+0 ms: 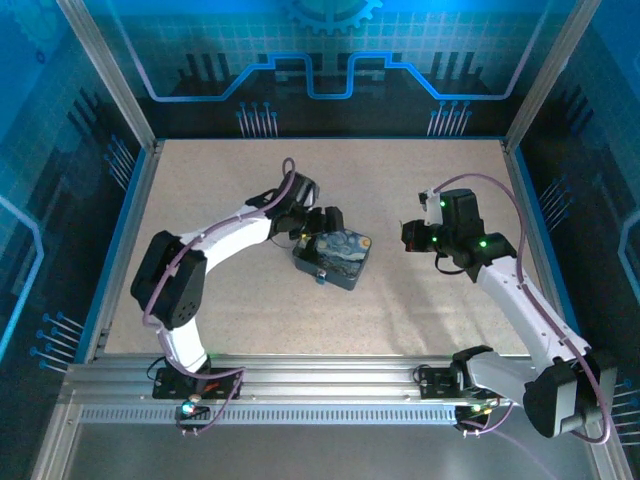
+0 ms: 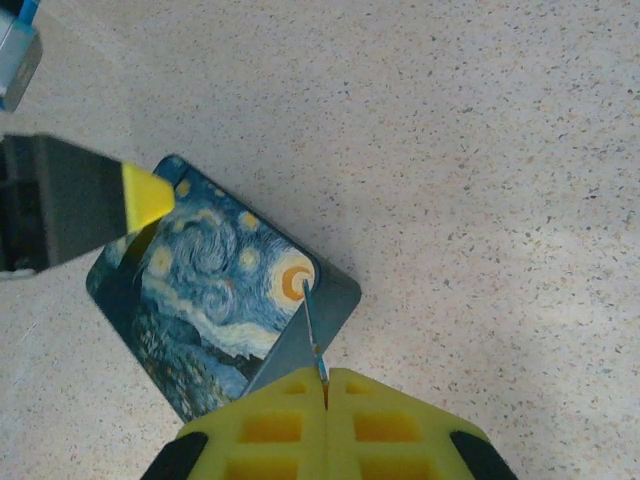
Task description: Unlock the padlock with the key
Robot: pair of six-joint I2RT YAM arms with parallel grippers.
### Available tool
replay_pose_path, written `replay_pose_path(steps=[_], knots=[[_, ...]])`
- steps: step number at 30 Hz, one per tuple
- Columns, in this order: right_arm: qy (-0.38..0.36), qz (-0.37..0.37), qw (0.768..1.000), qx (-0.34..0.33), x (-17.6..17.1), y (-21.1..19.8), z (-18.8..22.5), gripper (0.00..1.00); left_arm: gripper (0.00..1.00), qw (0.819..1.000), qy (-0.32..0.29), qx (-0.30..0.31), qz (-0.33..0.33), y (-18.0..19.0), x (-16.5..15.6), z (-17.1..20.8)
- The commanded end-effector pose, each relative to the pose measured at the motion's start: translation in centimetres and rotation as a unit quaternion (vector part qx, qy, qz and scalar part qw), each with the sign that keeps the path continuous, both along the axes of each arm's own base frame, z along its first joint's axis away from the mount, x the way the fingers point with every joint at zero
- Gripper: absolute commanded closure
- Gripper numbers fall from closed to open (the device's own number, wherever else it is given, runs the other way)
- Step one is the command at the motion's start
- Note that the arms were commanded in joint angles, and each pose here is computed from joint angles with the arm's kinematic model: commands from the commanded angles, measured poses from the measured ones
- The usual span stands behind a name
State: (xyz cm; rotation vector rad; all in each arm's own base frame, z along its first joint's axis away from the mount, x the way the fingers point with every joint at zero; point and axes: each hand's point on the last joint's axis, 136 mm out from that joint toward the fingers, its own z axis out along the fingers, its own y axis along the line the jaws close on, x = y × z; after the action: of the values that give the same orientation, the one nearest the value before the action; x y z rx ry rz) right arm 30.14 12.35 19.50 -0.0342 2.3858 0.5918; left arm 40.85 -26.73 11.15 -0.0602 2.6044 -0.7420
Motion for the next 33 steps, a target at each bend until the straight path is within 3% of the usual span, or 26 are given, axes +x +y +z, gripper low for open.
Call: replay_pose_path(steps=[1, 7, 11, 19, 24, 29, 33], knots=[[0.009, 0.001, 1.0, 0.015, -0.7, 0.0, -0.2, 1.0, 0.1, 0.999, 0.027, 0.021, -0.034, 0.3, 0.4, -2.6], [0.019, 0.026, 0.999, 0.043, -1.0, 1.3, -1.1, 1.0, 0.1, 0.999, -0.005, 0.011, -0.039, 0.3, 1.4, -0.5], [0.023, 0.054, 0.996, 0.066, -0.8, 3.0, -1.4, 1.0, 0.09, 0.998, -0.053, 0.0, -0.039, 1.2, 1.2, 3.1], [0.034, 0.109, 0.988, 0.106, 0.3, 7.6, -1.8, 1.0, 0.09, 0.986, -0.158, -0.014, -0.061, 3.9, -3.3, 8.5], [0.038, 0.127, 0.976, 0.171, 2.2, 10.4, -2.1, 1.0, 0.09, 0.987, -0.145, -0.038, -0.06, 5.2, -7.6, 6.7], [0.047, 0.137, 0.971, 0.19, 4.2, 12.3, -2.8, 1.0, 0.09, 0.989, -0.114, -0.086, -0.035, 5.8, -10.7, 3.9], [0.059, 0.146, 0.965, 0.208, 5.3, 13.8, -3.8, 1.0, 0.1, 0.992, -0.089, -0.092, -0.021, 6.4, -12.1, 1.4]])
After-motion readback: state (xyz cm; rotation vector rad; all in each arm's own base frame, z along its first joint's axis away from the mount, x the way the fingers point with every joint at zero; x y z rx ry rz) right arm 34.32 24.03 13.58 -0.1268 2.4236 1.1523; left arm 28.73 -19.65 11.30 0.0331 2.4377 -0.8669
